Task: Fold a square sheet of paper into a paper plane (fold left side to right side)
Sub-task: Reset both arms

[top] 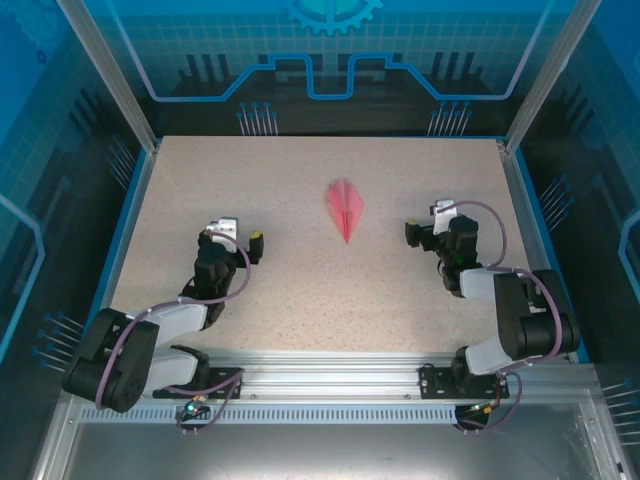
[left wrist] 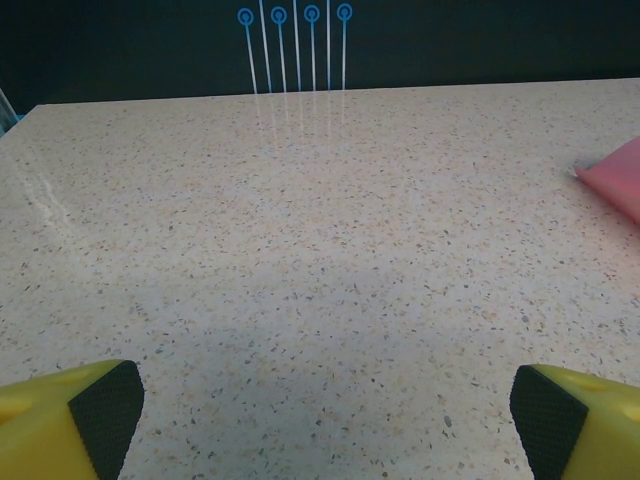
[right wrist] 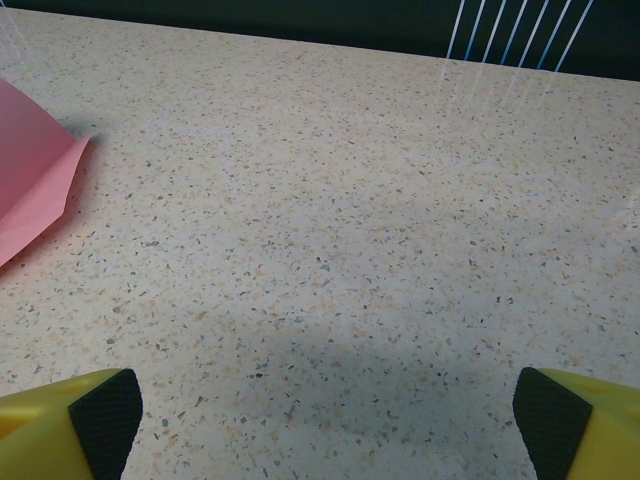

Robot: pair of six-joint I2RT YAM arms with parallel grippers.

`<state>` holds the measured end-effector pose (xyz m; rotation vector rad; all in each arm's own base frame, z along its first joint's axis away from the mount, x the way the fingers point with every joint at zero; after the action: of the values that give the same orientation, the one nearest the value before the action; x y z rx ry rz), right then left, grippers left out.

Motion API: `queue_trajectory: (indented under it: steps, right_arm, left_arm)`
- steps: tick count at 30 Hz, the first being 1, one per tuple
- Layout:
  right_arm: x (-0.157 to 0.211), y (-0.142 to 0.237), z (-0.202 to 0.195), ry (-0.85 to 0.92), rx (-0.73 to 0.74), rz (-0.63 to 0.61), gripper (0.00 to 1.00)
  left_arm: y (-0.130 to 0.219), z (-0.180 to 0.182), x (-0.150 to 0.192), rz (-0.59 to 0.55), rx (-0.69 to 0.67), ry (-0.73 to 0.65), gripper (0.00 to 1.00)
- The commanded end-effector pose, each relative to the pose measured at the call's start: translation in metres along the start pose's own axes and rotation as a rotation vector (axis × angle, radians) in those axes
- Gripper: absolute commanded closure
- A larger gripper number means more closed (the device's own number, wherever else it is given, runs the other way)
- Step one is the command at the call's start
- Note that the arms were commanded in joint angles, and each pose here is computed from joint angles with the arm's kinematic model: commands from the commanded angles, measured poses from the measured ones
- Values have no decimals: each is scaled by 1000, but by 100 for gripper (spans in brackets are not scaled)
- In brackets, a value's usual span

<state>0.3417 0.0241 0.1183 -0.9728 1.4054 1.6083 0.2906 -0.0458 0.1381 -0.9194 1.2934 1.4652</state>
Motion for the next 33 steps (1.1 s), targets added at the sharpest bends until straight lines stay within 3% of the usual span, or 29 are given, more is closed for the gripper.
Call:
queue_trajectory:
  steps: [1, 9, 12, 16, 21, 25, 33]
  right_arm:
    - [2, 0, 0, 12, -8, -11, 0]
    - [1, 0, 0, 11, -8, -11, 0]
    - [2, 0, 0, 11, -8, -11, 1]
    - [2, 0, 0, 11, -8, -11, 0]
    - [2, 0, 0, 11, -8, -10, 1]
    - [2, 0, 0, 11, -9, -10, 0]
    - [2, 0, 1, 14, -8, -9, 0]
  left_arm:
    - [-3, 4, -6, -11, 1, 28, 1]
    - [-6, 17, -4, 19, -33, 87, 2]
    - [-10, 22, -4, 12, -79, 20, 2]
    - [-20, 32, -4, -5, -85, 33, 1]
    - [-38, 34, 19, -29, -86, 48, 1]
    - [-53, 45, 18, 111, -75, 109, 2]
    - [-52, 50, 19, 98, -72, 127, 1]
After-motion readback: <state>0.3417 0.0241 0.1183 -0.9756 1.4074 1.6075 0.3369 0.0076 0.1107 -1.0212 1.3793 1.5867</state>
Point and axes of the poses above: each hand's point on the last joint's axis, 136 mm out from that joint toward the fingers, its own y axis back along the fingers, its own z axis along the line the jaws close on, x = y × z, the point moved 6 cm from there along y, back along the fingers, and after that the axes turned 9 degrees about -y, right-handed, at the moved point
